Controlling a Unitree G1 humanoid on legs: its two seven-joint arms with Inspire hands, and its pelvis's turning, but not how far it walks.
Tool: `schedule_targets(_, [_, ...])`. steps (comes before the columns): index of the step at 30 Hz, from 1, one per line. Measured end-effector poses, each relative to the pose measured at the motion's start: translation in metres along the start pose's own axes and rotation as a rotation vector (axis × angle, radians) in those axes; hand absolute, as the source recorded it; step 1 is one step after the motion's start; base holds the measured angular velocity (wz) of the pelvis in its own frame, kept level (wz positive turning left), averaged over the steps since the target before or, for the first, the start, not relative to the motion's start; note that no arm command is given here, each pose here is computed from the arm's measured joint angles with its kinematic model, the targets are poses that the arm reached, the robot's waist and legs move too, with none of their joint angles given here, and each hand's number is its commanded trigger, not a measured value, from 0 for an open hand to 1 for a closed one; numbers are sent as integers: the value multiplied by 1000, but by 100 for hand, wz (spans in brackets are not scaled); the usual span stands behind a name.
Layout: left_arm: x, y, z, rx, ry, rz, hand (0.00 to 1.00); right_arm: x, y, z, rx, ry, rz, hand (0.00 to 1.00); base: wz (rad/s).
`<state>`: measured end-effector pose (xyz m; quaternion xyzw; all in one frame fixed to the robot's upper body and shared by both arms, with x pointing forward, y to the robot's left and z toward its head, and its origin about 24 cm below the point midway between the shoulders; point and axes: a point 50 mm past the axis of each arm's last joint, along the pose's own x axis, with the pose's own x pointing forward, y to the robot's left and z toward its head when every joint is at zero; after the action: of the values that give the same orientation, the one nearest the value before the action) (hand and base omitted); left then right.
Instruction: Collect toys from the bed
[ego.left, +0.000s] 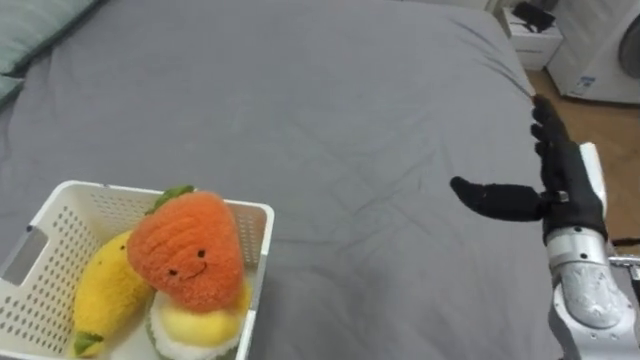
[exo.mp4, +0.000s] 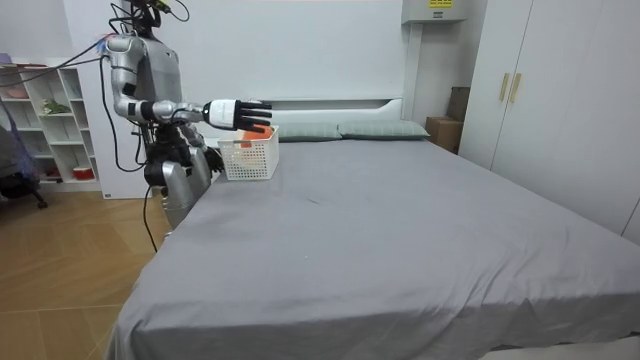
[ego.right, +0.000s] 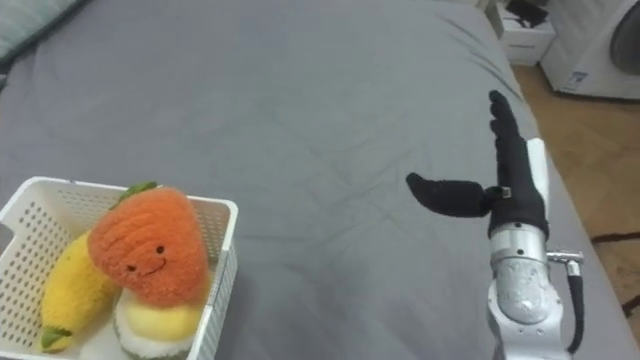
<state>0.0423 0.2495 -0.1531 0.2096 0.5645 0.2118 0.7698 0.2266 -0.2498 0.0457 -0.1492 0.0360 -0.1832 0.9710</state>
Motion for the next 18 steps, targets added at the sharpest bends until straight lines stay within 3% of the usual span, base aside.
schedule_targets(5, [0,2,-5,2,18,32,0,-12,-14,-29,30,114,-79,0,-20])
schedule_targets(11, [-1,6,-15,-18,61,59,0,-38,-24,-92,146,407,-161,0,-19])
schedule_targets(14, [-2,6,-19,-47,86,73,0,-54,-27,-120,260,551,-226,0,-27])
schedule_targets(18, [-2,6,-21,-74,101,80,0,-94,-34,-167,409,799,-372,0,-5])
